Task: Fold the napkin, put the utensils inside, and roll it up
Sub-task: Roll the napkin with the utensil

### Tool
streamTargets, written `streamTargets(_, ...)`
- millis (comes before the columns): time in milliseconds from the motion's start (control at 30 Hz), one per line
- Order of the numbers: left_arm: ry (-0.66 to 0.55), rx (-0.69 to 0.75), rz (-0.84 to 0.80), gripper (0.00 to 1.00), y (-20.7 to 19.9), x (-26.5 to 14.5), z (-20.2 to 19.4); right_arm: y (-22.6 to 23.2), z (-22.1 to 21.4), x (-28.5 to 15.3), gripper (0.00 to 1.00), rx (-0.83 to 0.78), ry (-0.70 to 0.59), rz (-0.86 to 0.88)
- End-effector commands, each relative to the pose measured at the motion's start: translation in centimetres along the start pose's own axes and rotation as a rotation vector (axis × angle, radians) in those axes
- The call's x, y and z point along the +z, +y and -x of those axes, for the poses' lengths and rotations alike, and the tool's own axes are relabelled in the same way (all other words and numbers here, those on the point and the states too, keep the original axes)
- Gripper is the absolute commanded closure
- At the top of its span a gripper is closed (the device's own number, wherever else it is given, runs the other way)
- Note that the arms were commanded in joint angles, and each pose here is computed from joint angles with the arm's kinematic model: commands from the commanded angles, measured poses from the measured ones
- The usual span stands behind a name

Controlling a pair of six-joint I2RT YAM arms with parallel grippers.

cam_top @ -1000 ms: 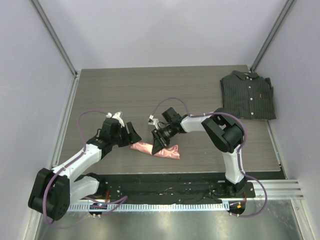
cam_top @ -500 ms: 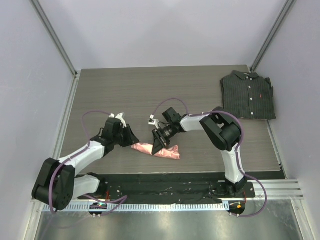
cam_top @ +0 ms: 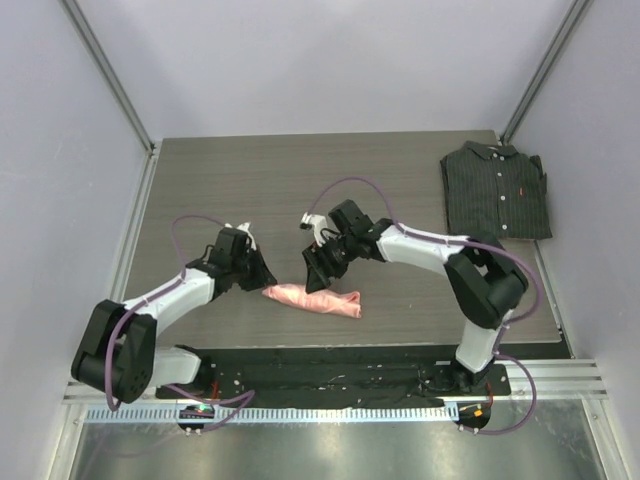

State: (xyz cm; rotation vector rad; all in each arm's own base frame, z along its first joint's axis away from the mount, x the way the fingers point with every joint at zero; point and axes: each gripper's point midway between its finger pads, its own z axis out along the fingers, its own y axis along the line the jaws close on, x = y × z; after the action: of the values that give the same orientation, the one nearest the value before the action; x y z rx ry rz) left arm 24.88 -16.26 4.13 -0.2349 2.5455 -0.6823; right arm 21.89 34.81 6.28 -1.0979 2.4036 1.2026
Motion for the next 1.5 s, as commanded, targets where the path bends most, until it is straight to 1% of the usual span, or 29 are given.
streamTargets(0, 0.051, -0.007, 0.077, 1.00, 0.6, -0.1, 0.4, 0.0, 2.7, -2.4, 0.30, -0.304, -0.098, -0.322)
streamTargets(33, 0.071, -0.010, 0.082, 1.00, 0.7, 0.1, 0.2, -0.9, 3.0, -2.6, 0.29, -0.349, -0.127, -0.419)
streamTargets(67, 0.076, -0.009, 0.083, 1.00, 0.5, 0.2, 0.6, 0.5, 3.3, -2.5, 0.28, -0.432, -0.148, -0.431)
streamTargets(100, 0.087, -0.008, 0.085, 1.00, 0.5, 0.3, 0.6, 0.9, 3.2, -2.4, 0.27, -0.470, -0.158, -0.449)
streamTargets(133, 0.097, -0.017, 0.087, 1.00, 0.7, 0.3, 0.6, 0.4, 3.4, -2.5, 0.27, -0.500, -0.185, -0.515)
streamTargets(167, 0.118, -0.023, 0.093, 1.00, 0.9, 0.7, 0.4, 0.6, 3.4, -2.5, 0.27, -0.548, -0.189, -0.533)
streamTargets(200, 0.122, -0.023, 0.088, 1.00, 0.8, 0.8, 0.6, 1.3, 3.2, -2.0, 0.26, -0.585, -0.190, -0.549)
streamTargets(267, 0.140, -0.034, 0.081, 1.00, 0.8, 1.1, 0.5, 1.1, 2.8, -1.6, 0.26, -0.625, -0.182, -0.581)
streamTargets(400, 0.156, -0.036, 0.069, 1.00, 0.6, 1.4, 0.6, 0.4, 1.9, 0.1, 0.25, -0.679, -0.119, -0.612)
streamTargets(700, 0.178, -0.037, 0.061, 1.00, 0.5, 1.7, 0.4, 0.0, 1.1, 2.8, 0.25, -0.694, -0.040, -0.540)
streamTargets(800, 0.180, -0.035, 0.056, 1.00, 0.4, 1.8, 0.4, -0.6, 0.9, 3.1, 0.27, -0.648, -0.019, -0.516)
streamTargets(833, 0.180, -0.035, 0.049, 1.00, 0.3, 1.8, 0.4, -0.3, 0.6, 3.4, 0.28, -0.628, -0.002, -0.469)
streamTargets(900, 0.170, -0.028, 0.036, 0.99, -0.1, 1.7, 0.8, -1.0, 0.3, 3.4, 0.32, -0.563, 0.015, -0.438)
streamTargets(933, 0.156, -0.026, 0.040, 0.97, -0.1, 1.6, 1.1, -0.7, -0.2, 3.5, 0.40, -0.538, 0.034, -0.395)
streamTargets(967, 0.138, -0.021, 0.041, 0.88, -0.3, 1.3, 1.6, -0.9, -0.5, 3.5, 0.45, -0.505, 0.041, -0.379)
streamTargets(1000, 0.115, -0.013, 0.042, 0.84, -0.5, 1.1, 2.3, -1.4, -0.7, 3.2, 0.50, -0.476, 0.046, -0.373)
streamTargets(1033, 0.102, -0.011, 0.058, 0.78, -0.4, 0.8, 2.6, -1.7, -1.3, 3.1, 0.58, -0.450, 0.067, -0.365)
streamTargets(1067, 0.064, -0.003, 0.079, 0.68, -0.3, 0.4, 3.4, -1.5, -1.8, 3.2, 0.61, -0.425, 0.077, -0.330)
streamTargets(1133, 0.029, 0.006, 0.103, 0.59, -0.1, -0.2, 4.3, -2.2, -2.7, 2.9, 0.67, -0.345, 0.104, -0.303)
streamTargets(1167, -0.002, 0.009, 0.130, 0.49, 0.2, -0.7, 4.8, -1.9, -3.2, 3.1, 0.69, -0.315, 0.113, -0.262)
streamTargets(1200, -0.016, 0.011, 0.141, 0.45, 0.4, -1.0, 5.0, -2.0, -3.8, 3.2, 0.69, -0.269, 0.126, -0.236)
streamTargets(1267, -0.043, 0.011, 0.153, 0.42, 0.6, -1.5, 5.2, -2.6, -4.2, 2.9, 0.70, -0.194, 0.128, -0.203)
streamTargets(1300, -0.068, 0.015, 0.146, 0.41, 0.5, -1.9, 5.5, -2.1, -4.6, 3.1, 0.71, -0.163, 0.133, -0.140)
streamTargets(1333, -0.069, 0.014, 0.144, 0.41, 0.7, -2.0, 5.2, -2.6, -4.9, 3.1, 0.70, -0.111, 0.136, -0.127)
streamTargets(1400, -0.101, 0.017, 0.088, 0.41, -0.4, -2.4, 5.5, -2.3, -5.2, 3.3, 0.71, -0.061, 0.142, -0.058)
streamTargets(1467, -0.101, 0.016, 0.054, 0.41, -0.6, -2.4, 4.9, -2.8, -5.4, 3.4, 0.71, 0.000, 0.145, -0.013)
